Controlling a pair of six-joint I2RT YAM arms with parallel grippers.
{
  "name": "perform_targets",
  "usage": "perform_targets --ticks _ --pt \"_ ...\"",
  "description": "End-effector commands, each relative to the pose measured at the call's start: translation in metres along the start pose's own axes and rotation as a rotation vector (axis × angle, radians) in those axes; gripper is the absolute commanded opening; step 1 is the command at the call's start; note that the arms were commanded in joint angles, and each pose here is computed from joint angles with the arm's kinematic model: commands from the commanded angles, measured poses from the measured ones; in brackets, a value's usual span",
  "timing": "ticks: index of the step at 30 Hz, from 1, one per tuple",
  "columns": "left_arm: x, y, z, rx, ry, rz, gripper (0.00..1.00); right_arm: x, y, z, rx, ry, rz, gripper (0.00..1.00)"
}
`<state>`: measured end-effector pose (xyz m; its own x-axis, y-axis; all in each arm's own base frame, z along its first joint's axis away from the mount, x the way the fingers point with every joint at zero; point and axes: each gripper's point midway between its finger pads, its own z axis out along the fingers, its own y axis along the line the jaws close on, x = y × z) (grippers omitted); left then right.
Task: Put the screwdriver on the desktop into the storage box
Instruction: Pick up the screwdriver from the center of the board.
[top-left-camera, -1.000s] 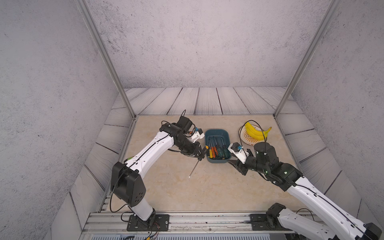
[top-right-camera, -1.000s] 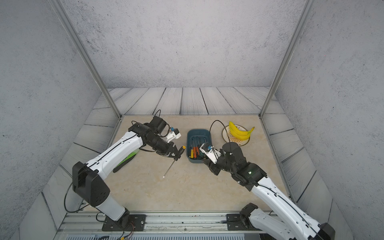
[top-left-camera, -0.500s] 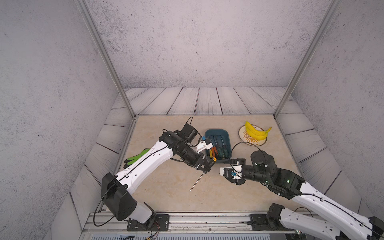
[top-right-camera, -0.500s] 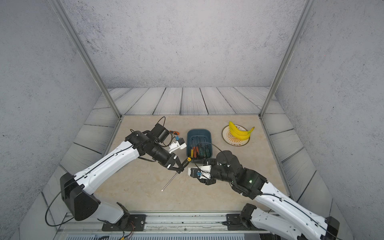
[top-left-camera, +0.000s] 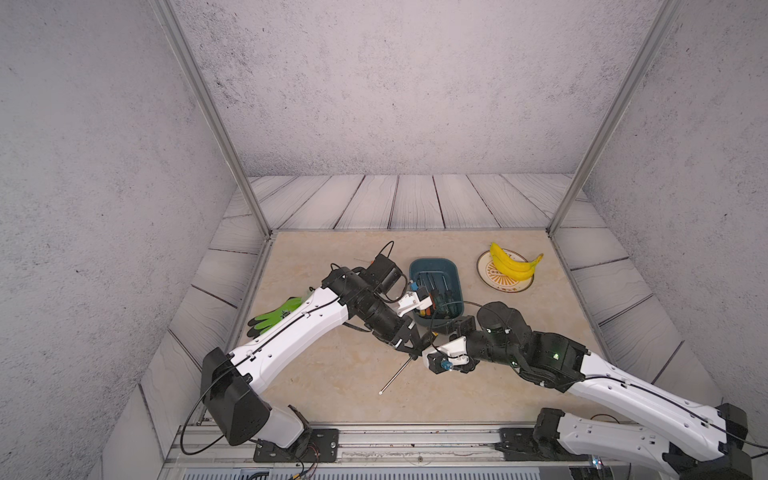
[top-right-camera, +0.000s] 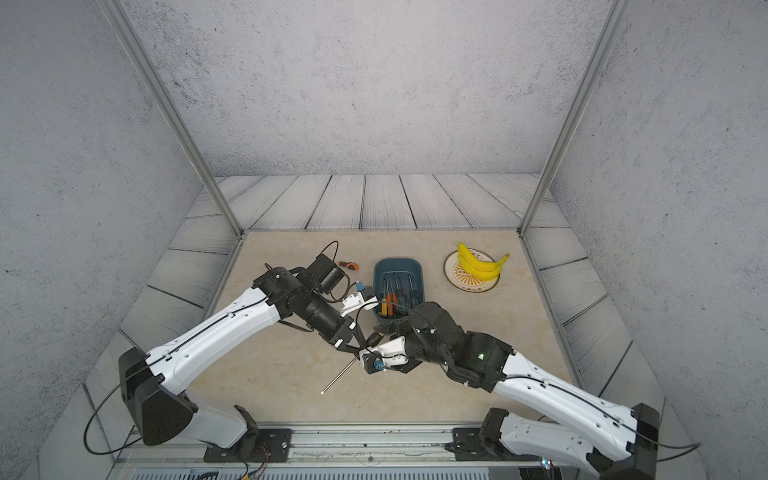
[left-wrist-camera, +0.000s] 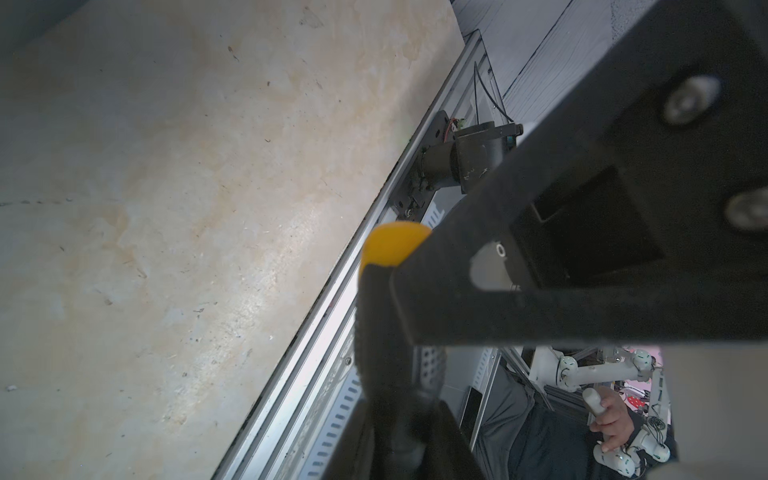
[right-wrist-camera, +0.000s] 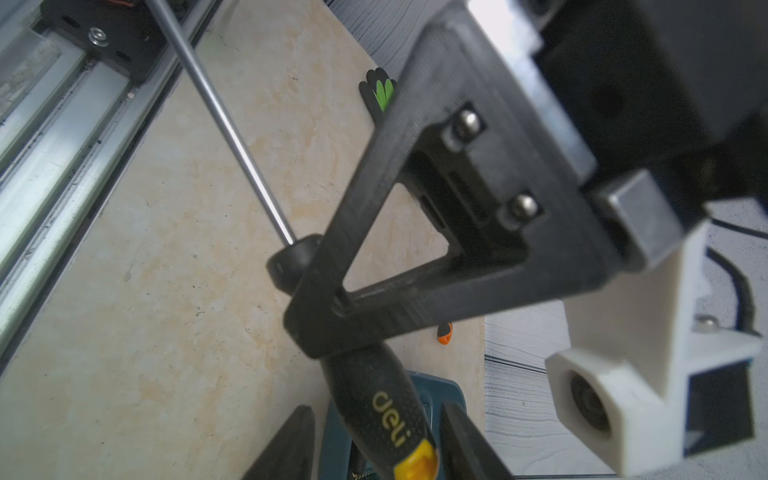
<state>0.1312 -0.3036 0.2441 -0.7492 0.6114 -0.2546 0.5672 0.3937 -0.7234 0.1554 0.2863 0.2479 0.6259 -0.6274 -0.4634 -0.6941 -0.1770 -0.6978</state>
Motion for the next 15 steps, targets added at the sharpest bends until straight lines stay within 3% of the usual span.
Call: perform_targets --ticks 1,8,15 --pt "0.0019 -0.0133 -0.0033 0.033 0.006 0.02 0.0 -0.0005 -0.0004 0.002 -0.008 0.031 -0.049 0.52" --pt "0.0013 -0.0147 -0.0043 0.031 0.0 0.029 0.0 -0.0035 0.0027 0.0049 -0.021 0.036 -0.062 0.4" --pt "-0.0025 -0.0075 -0.0051 -0.009 -0.012 0.025 0.02 -0.0012 0.0058 0.0047 -0.044 0.073 -0.023 0.1"
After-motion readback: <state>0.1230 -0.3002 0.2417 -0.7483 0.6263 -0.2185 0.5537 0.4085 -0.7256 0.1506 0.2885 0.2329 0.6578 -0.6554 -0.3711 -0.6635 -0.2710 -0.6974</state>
